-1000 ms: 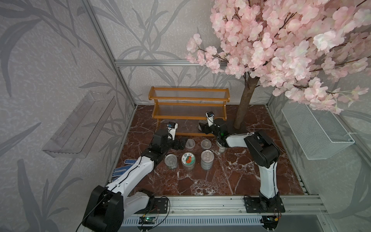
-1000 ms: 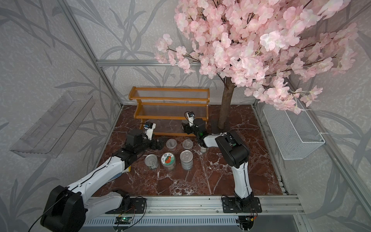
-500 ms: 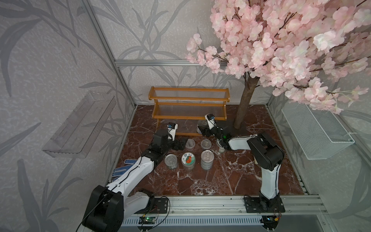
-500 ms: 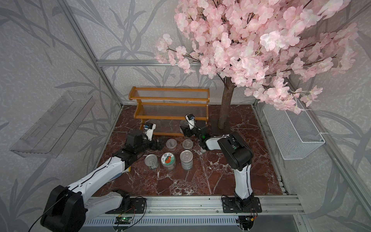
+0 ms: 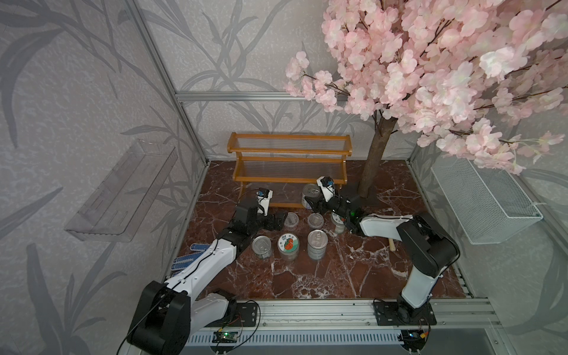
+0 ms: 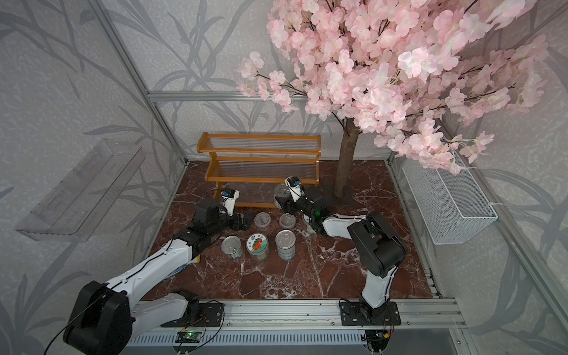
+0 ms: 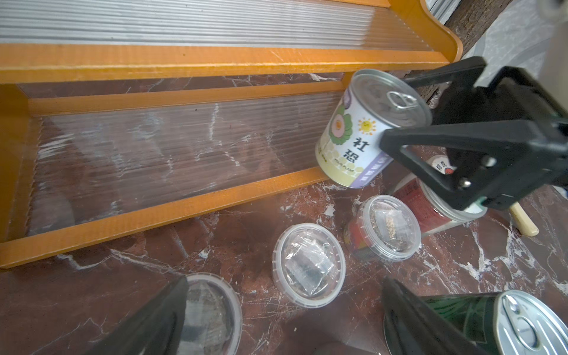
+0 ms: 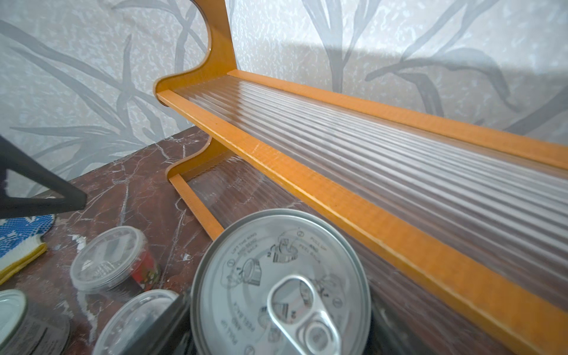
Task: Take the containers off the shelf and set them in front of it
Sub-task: 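Pick up a container from the shelf, then place the container at the center of the board.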
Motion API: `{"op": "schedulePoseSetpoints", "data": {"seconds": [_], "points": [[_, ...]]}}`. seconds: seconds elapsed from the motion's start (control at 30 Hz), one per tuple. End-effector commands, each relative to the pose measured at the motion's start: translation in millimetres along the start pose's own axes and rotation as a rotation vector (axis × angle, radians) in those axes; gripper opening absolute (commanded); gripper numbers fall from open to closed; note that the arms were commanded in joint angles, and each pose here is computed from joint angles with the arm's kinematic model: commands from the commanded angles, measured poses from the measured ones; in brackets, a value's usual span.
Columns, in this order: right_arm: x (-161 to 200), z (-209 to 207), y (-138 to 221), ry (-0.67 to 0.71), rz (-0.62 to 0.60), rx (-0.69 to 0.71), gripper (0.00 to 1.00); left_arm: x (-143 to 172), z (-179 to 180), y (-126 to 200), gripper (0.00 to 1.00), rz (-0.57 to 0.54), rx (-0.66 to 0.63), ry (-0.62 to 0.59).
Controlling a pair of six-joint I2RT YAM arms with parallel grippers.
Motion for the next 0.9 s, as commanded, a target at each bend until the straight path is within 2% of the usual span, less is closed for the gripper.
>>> {"op": "schedulePoseSetpoints", "data": {"seconds": [0.0,0.07,0.27,0.4,0.67,0.87], "points": [[-37,10,21,0.051,-0.086,-0.034,0.69,-10,-2,-1,1.0,-0.028,0.015,0.005],[-40,14,30,0.051,-0.095,-0.042,0.69,-10,-2,-1,1.0,-0.028,0.015,0.006],[-39,25,68,0.062,0.002,-0.033,0.69,-13,-2,-2,1.0,-0.032,0.012,0.001],[-30,44,107,0.147,0.114,-0.035,0.7,-12,-2,-2,1.0,-0.029,0.012,-0.004],[-20,51,187,0.158,0.216,0.044,0.71,-10,-2,-3,1.0,-0.024,0.013,0.0],[9,63,203,0.097,0.271,0.019,0.71,-13,-2,-5,1.0,-0.027,0.013,-0.001]]}}
Point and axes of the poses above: each gripper's point midway between its finger pads, its own y axis back along the fingers, its own z axis along the line the jaws close on, x = y × z, the point moved 4 cm from there along y, back along the fingers, and after that the axes turned 5 degrees about y, right-handed, at the moved point
